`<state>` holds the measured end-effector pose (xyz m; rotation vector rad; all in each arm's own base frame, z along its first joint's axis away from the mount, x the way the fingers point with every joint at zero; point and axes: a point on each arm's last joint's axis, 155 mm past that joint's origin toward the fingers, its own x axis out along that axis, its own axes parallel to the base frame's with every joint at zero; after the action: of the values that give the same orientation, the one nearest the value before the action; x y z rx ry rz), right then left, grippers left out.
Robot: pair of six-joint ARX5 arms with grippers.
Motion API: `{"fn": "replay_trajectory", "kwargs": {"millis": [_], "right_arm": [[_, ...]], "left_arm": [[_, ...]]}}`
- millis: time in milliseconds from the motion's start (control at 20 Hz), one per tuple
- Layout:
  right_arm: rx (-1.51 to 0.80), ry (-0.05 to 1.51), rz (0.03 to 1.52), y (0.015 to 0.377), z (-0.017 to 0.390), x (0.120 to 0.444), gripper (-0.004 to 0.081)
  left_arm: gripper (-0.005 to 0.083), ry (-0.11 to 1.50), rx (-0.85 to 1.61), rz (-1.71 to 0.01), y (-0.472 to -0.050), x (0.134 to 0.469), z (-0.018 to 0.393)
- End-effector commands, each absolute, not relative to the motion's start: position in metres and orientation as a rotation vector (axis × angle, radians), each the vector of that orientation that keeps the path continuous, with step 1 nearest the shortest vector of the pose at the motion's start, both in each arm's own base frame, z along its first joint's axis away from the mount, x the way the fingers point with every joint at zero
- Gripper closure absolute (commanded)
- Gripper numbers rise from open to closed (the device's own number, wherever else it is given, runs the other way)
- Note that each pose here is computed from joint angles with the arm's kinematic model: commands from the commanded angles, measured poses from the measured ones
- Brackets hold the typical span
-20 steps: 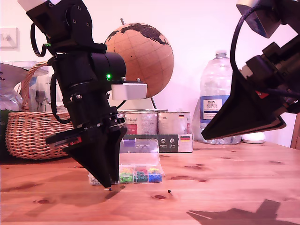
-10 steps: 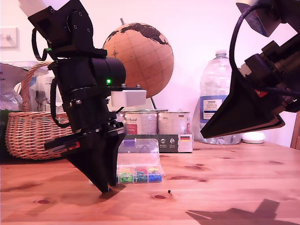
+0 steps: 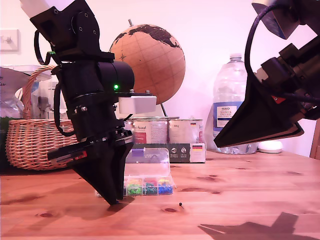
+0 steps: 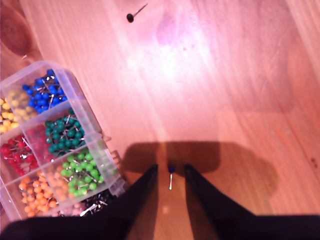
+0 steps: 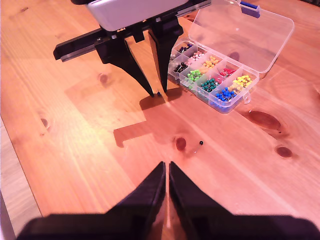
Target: Sort the loose pins on the table into their correct compartments
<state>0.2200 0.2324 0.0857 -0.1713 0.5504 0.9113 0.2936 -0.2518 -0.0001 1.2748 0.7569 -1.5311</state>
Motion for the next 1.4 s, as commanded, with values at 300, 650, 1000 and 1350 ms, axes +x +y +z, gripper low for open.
{"fn": "replay_trajectory", "kwargs": {"millis": [300,650,1000,1350], "right_arm": [[-0.175,0.531,0.918,0.236,0.0916,0.2224,0.0782],[-0.175,0.532,0.918,0.236,0.0916,0.2224,0.0782],[-0.175,0.532,0.918,0.236,0.0916,0.2224,0.0782],[-0.175,0.532,0.918,0.236,0.0915,0.2223,0.0782]], "left_arm": [[0.069,0.826,1.29,-1.564,-0.2456,0.2788,-0.0186],[0.0747,0.827,1.293,-1.573,-0.2467,0.2761,-0.0187],[0.0777,0.826,1.295,-1.576,-0.2474,0.2751,-0.0188],[0.079,0.836,1.302,-1.572,-0.2453,0.2749,-0.019]]}}
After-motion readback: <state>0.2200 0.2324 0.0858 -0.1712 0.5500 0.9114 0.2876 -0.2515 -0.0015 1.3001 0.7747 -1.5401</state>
